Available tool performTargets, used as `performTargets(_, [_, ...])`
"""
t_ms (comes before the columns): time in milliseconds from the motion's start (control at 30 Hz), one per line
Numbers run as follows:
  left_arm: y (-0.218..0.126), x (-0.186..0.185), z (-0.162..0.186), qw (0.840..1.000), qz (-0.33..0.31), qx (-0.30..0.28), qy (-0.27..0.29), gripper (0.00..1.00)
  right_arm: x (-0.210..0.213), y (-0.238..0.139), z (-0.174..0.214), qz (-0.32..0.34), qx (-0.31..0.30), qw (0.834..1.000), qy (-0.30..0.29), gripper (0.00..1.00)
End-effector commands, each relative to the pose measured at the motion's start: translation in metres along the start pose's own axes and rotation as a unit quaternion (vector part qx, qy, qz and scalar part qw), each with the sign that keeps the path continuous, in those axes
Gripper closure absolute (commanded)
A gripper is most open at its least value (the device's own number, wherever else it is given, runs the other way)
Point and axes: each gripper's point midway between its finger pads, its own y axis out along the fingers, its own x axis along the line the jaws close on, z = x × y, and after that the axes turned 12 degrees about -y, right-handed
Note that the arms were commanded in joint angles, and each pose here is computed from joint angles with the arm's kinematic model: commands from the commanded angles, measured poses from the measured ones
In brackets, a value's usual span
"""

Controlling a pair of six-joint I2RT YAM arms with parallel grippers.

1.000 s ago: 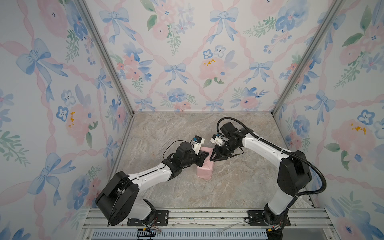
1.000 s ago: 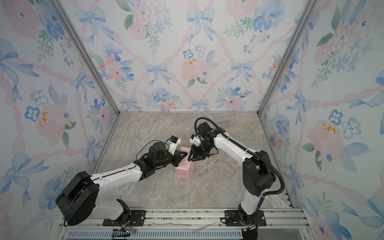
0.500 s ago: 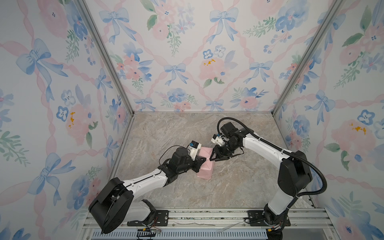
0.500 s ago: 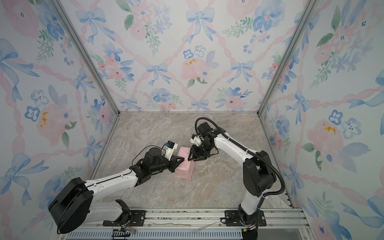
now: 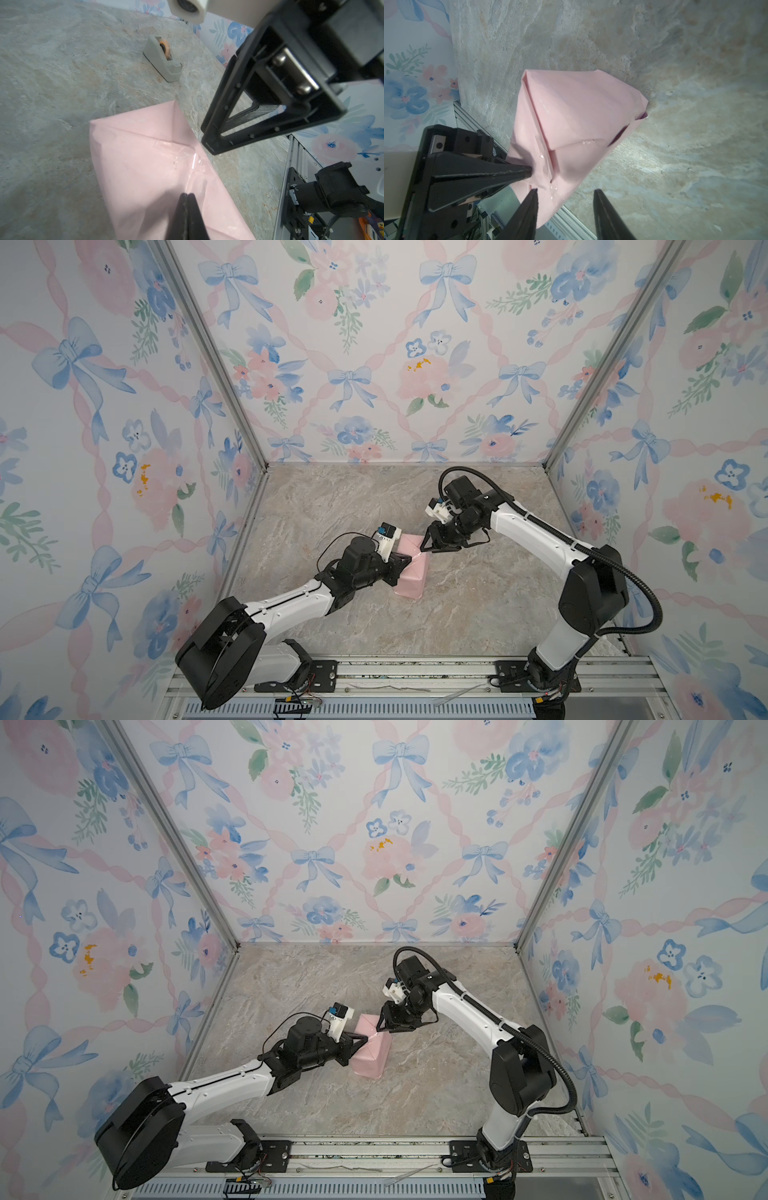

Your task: Wrap the gift box in paper

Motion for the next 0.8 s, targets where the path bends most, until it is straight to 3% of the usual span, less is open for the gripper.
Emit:
performTargets(0, [0.001,0.013,0.023,0.999,-0.023,0.034,-0.010,1.00,-0.008,0.011,-0.002,0.018,0.017,1.000,0.001,0.54])
performTargets(133, [0.001,0.013,0.022,0.999,-0.023,0.033,-0.009,1.00,-0.022,0.023,0.002,0.030,0.034,0.999,0.008,0.55])
performTargets(267, [-0.001,0.012,0.021,0.999,-0.023,0.029,-0.007,1.00,-0.032,0.029,0.011,0.046,0.050,0.998,0.015,0.71])
performTargets(433, [-0.001,0.012,0.019,0.999,-0.026,0.027,-0.004,1.00,-0.034,0.023,0.017,0.057,0.050,0.997,0.015,0.76])
performTargets(500, [0.000,0.013,0.019,0.999,-0.027,0.028,-0.004,1.00,-0.029,0.014,0.013,0.057,0.036,0.998,0.011,0.73])
performTargets(600, [0.001,0.013,0.020,0.999,-0.026,0.030,-0.004,1.00,-0.015,-0.003,0.004,0.052,0.007,0.999,0.001,0.58])
performTargets(767, [0.001,0.012,0.018,0.999,-0.026,0.028,-0.002,1.00,0.004,-0.010,0.004,0.046,0.000,0.999,-0.014,0.51])
